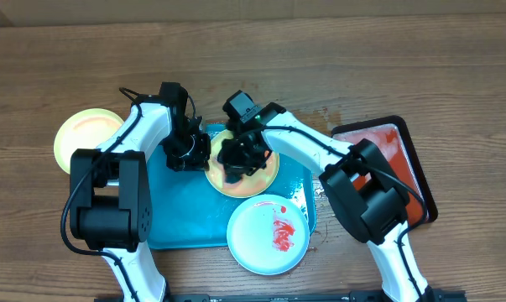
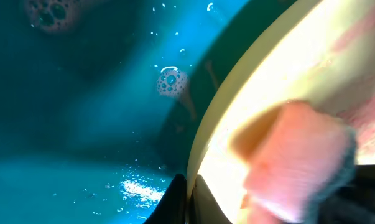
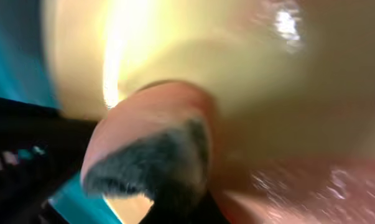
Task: Clean dirty plates on tray and stack at the side
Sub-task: 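Scrub the yellow plate with the sponge in the right gripper, left gripper holding rim, then return the sponge with the right gripper to the black water tray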
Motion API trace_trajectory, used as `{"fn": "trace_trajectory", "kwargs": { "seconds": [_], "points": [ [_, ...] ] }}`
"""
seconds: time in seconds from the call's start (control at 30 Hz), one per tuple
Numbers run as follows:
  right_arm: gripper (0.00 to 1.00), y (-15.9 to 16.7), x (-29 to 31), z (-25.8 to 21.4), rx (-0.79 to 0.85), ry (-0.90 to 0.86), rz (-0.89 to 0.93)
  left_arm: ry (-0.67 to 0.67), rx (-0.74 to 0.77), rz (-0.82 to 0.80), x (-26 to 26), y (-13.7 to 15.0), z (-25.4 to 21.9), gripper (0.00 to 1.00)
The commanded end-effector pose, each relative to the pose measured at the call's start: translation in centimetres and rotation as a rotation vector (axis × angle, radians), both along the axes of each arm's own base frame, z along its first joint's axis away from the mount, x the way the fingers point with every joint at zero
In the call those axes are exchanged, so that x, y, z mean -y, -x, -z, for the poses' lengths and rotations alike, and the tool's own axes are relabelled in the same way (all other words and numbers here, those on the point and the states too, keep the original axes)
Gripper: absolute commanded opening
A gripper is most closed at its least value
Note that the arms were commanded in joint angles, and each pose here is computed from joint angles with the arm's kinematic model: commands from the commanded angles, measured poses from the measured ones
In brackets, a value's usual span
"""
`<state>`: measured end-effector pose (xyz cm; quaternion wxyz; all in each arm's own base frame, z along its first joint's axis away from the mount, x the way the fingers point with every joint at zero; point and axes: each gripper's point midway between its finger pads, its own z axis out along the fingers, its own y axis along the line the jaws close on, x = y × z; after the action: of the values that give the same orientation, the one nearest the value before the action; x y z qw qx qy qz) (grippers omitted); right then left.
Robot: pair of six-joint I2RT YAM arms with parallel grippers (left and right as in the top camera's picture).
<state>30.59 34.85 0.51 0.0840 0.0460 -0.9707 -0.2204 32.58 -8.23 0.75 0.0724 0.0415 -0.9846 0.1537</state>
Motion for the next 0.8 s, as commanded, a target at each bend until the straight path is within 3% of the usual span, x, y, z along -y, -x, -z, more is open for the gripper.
{"fn": "trace_trajectory", "kwargs": {
  "seconds": [0.0,0.17,0.33,0.6,0.77],
  "points": [
    [0.04,-0.8,7.6,4.0,-0.003,0.32,0.092,-0.019,0.01,-0.001,-0.5,0.1,-0.4,0.05],
    [0.04,-1.3,12.0,4.0,-0.031,0.436,0.126,-0.019,0.011,-0.001,-0.5,0.1,-0.4,0.05],
    [0.04,-3.3,12.9,4.2,0.07,0.477,0.102,-0.019,0.01,-0.001,-0.5,0.1,-0.4,0.05],
    [0.04,-6.3,8.2,0.9,0.303,0.393,-0.011,-0.019,0.009,-0.002,-0.5,0.1,-0.4,0.05],
    [0.04,-6.2,4.0,-2.1,0.387,0.302,-0.067,-0.019,0.008,-0.002,-0.5,0.2,-0.4,0.05]
  ]
}}
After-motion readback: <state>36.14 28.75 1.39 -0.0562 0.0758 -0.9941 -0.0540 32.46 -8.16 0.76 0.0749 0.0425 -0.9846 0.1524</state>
